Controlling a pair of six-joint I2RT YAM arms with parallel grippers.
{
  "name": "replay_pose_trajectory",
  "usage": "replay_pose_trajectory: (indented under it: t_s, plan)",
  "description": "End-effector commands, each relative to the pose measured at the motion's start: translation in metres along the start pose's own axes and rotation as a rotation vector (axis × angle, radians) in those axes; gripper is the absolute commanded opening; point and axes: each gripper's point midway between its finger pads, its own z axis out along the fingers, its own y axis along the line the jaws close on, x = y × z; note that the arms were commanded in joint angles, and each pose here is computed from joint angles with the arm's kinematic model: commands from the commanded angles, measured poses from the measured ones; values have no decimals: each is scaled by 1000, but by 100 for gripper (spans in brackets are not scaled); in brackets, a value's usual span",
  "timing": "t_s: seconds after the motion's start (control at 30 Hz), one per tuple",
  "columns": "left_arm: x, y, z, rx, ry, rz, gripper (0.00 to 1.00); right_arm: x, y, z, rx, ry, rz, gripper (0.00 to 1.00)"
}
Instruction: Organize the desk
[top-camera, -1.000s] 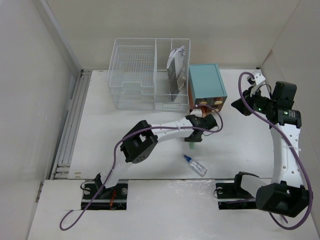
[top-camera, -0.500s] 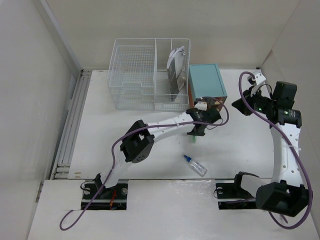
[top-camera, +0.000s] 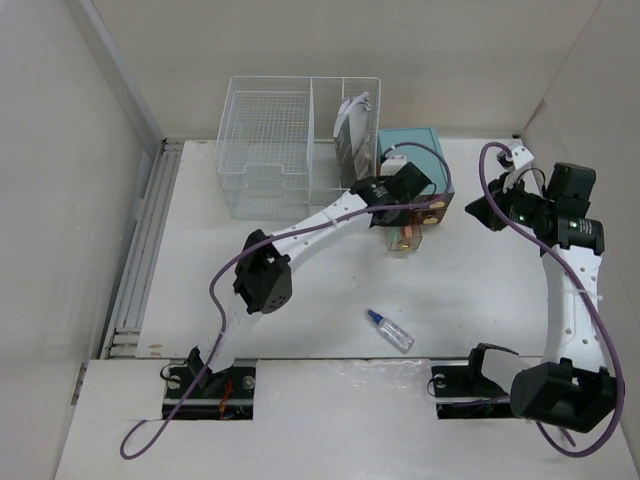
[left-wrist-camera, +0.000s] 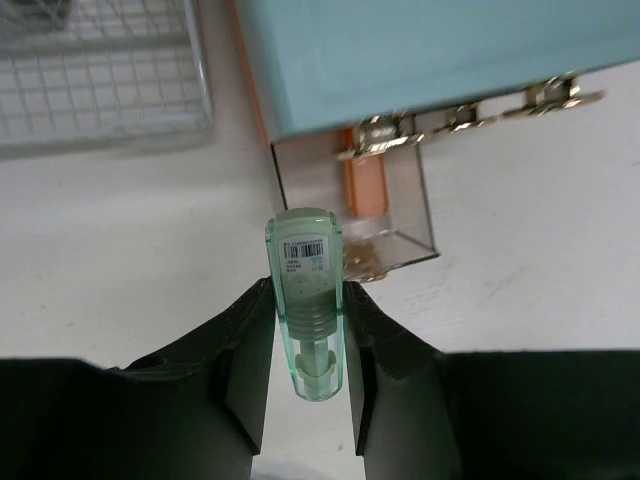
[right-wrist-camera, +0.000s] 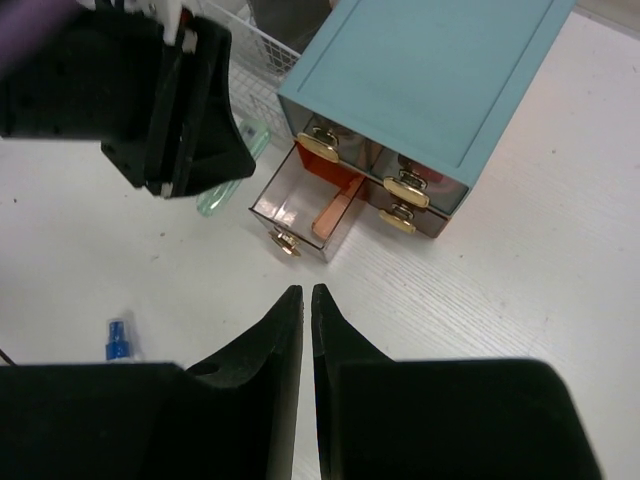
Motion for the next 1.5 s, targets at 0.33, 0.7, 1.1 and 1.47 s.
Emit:
replay_pose_trajectory:
  t_s: [0.33,0.7,1.1,1.47]
  plan:
    - [-41,-41,-1,227,-71,35,0,-2,-7,2,2,-12,-17,14]
    - [-57,-35,19,238,-106,21,0,2,-9,1,8,-7,-6,14]
    - [-50,-27,46,220,-89,4,0,4,-11,0,3,-5,6,14]
    - [-26,-13,63,180,-38,21,0,6,-12,-1,0,-4,7,14]
